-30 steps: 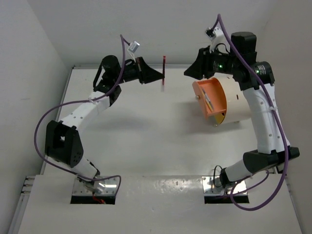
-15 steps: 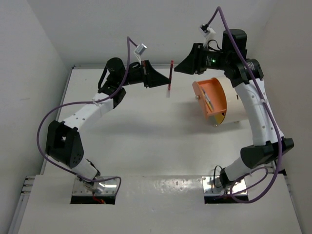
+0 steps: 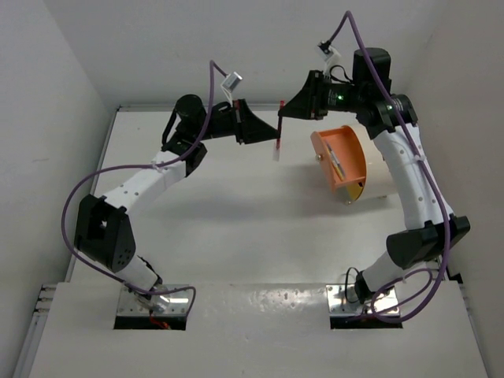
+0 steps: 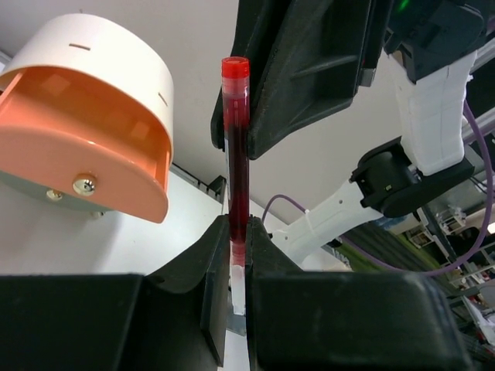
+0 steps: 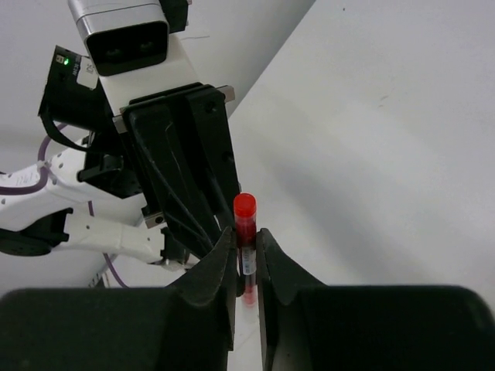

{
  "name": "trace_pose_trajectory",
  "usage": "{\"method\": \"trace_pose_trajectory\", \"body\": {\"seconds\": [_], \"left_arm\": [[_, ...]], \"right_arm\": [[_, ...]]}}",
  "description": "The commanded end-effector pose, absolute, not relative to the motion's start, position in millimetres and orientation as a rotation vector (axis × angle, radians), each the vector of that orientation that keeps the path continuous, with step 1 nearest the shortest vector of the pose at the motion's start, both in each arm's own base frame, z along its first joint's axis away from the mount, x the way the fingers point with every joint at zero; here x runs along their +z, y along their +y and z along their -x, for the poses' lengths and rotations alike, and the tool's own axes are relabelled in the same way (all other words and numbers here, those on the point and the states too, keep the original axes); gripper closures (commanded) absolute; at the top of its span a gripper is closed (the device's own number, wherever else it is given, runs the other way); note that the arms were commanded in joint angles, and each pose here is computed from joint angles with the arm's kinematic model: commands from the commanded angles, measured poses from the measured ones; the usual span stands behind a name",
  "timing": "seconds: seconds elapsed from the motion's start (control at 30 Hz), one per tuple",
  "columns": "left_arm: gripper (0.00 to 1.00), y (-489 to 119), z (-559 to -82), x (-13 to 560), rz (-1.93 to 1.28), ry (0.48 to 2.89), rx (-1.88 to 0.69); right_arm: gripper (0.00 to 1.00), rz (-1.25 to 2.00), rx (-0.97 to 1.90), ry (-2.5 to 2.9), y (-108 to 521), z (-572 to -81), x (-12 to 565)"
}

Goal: Sort the stationery into containers
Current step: Place the pen in the drawer.

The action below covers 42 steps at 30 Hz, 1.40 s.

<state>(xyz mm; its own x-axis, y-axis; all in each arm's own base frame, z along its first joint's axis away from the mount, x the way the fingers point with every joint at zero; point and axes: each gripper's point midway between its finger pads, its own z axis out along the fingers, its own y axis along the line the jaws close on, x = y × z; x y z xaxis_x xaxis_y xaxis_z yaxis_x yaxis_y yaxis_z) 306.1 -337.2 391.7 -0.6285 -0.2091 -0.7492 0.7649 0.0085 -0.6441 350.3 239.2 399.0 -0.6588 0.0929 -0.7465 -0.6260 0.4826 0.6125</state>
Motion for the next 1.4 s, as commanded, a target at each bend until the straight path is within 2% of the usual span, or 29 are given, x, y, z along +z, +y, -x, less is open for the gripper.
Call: {"method": "trace_pose_trajectory", "body": {"seconds": [0.0,0.07,0.1,0.13,0.17,0.2,0.37,0.53,0.83,1.03,1.37], "left_arm": [[0.99,-340.2,-298.0,420.0,-0.650,1.465,-1.701],[0.87,-341.4,-299.7,419.1,-0.661,1.468,-1.686],[0.77,-341.9,-299.9,418.9,-0.658,1.483,-1.684],[0.50,-341.8,-301.1,417.0,-0.657,1.497,-1.680],[0.34,-341.2,-308.0,414.7,-0.648,1.507,-1.639],[0.01,-336.2,-317.1,407.0,-0.597,1.593,-1.614],[0.00,-298.0,-351.8,389.3,-0.550,1.673,-1.455],[0.00,-272.7,-360.9,381.4,-0.590,1.669,-1.323],[0.00,-267.8,-366.1,361.9,-0.576,1.706,-1.293],[0.00,-267.6,-367.4,353.1,-0.571,1.741,-1.285],[0.00,-255.1,-383.5,323.0,-0.522,1.905,-1.140]], "right_arm": [[0.89,0.461,1.224,1.958,242.5,-349.5,400.8],[0.95,0.465,1.208,1.958,241.5,-349.3,400.9],[0.97,0.462,1.195,1.966,238.7,-349.5,399.4],[1.00,0.459,1.169,1.969,237.4,-350.7,398.6],[1.00,0.474,1.133,1.957,233.8,-352.0,400.7],[1.00,0.458,1.102,1.959,226.3,-352.6,402.7],[1.00,0.403,0.883,1.964,180.6,-365.6,407.5],[1.00,0.374,0.531,1.939,118.0,-383.7,424.8],[1.00,0.475,-0.029,2.156,44.2,-399.9,359.0],[1.00,0.537,-0.171,2.214,29.3,-413.0,323.6],[1.00,0.602,-0.116,2.335,49.0,-413.5,271.6]]}}
